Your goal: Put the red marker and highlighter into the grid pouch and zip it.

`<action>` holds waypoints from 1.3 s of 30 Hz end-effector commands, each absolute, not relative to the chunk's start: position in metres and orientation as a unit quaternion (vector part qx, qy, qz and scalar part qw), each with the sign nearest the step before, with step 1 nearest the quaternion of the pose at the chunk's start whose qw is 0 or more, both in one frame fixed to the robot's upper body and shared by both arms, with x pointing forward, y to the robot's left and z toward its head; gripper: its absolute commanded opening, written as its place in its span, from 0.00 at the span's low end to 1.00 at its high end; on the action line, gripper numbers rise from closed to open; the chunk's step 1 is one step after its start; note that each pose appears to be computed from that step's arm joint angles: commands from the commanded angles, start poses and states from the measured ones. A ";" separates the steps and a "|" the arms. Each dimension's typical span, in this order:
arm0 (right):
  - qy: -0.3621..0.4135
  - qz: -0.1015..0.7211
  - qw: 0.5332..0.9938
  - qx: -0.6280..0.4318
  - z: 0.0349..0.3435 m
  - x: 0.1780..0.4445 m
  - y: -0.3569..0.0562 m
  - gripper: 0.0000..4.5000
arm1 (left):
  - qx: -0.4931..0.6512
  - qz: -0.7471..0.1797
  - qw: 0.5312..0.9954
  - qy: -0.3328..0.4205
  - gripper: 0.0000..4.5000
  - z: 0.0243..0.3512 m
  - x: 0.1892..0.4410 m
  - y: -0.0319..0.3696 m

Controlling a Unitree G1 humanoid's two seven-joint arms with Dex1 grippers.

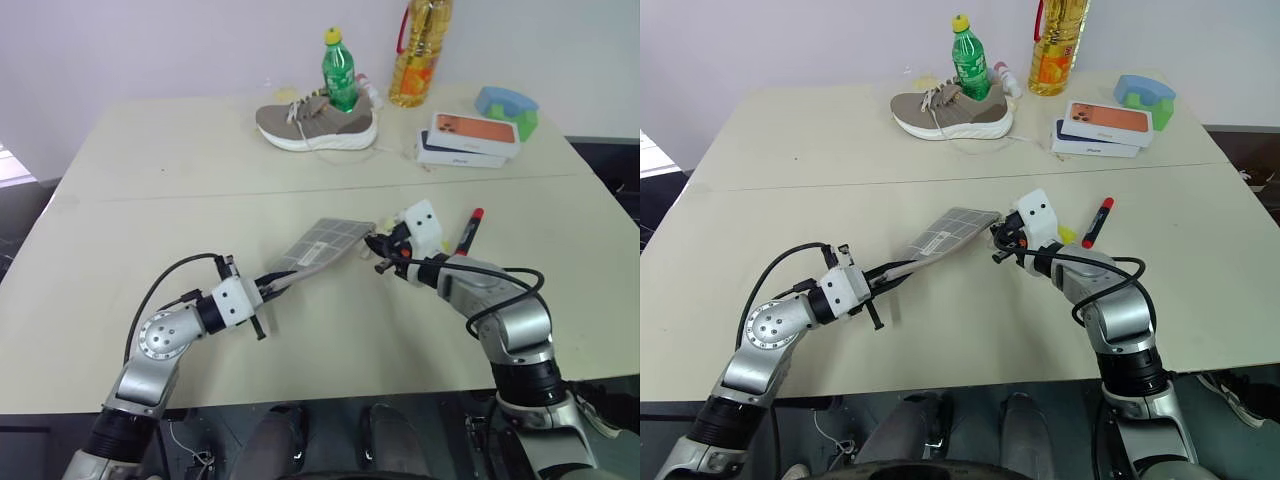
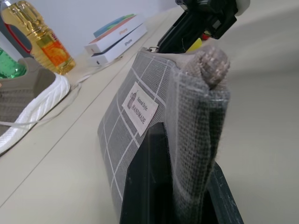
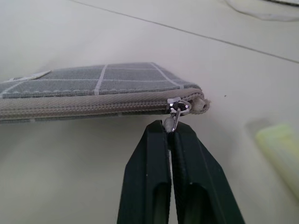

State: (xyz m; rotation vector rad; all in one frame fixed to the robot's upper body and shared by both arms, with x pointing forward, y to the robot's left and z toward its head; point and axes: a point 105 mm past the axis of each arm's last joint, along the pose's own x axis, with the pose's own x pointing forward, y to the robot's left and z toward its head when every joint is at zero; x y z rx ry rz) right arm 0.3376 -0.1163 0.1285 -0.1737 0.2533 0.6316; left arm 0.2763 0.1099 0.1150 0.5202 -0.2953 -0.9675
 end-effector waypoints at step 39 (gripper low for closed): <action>0.110 0.313 0.891 -0.310 0.169 0.317 -0.161 1.00 | 0.159 -0.391 0.890 -0.175 0.00 0.140 0.340 0.071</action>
